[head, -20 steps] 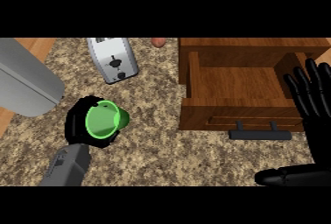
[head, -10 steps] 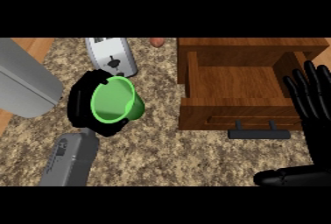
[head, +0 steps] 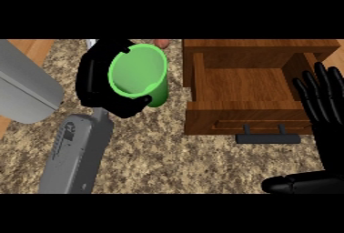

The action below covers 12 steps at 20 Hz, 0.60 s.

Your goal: Pick up the cup, place it into the drawer and close the drawer

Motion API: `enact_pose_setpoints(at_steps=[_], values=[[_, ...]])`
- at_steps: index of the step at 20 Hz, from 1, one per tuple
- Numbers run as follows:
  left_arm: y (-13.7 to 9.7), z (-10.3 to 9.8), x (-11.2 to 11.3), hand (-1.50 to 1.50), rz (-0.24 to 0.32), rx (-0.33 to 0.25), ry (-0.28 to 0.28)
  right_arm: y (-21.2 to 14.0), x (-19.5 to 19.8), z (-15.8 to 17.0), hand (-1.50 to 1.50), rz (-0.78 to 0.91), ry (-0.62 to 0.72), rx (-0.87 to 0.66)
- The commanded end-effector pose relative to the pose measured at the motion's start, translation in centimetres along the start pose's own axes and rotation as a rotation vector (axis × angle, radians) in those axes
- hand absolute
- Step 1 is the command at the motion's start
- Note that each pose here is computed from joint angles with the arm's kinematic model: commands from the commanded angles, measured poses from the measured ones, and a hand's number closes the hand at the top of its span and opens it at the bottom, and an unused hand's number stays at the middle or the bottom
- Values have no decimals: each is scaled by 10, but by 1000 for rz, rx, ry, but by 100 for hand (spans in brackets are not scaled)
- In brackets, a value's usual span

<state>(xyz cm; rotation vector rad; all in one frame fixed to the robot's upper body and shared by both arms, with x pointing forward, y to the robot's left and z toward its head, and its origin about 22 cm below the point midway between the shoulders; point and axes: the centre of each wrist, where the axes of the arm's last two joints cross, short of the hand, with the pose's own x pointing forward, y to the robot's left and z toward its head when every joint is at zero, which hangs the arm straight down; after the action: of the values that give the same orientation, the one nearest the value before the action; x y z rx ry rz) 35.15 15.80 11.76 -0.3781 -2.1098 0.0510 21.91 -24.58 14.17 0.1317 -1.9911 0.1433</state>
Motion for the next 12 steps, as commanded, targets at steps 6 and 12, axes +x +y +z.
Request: enact_pose_setpoints(at_steps=[6,12], values=[[-42,-55,12,150,-71,-25,13,11,8,-4,-150,-21,-6,-6],[-81,-85,6,150,-106,-44,62,-8,-10,-8,-150,-3,-2,1]])
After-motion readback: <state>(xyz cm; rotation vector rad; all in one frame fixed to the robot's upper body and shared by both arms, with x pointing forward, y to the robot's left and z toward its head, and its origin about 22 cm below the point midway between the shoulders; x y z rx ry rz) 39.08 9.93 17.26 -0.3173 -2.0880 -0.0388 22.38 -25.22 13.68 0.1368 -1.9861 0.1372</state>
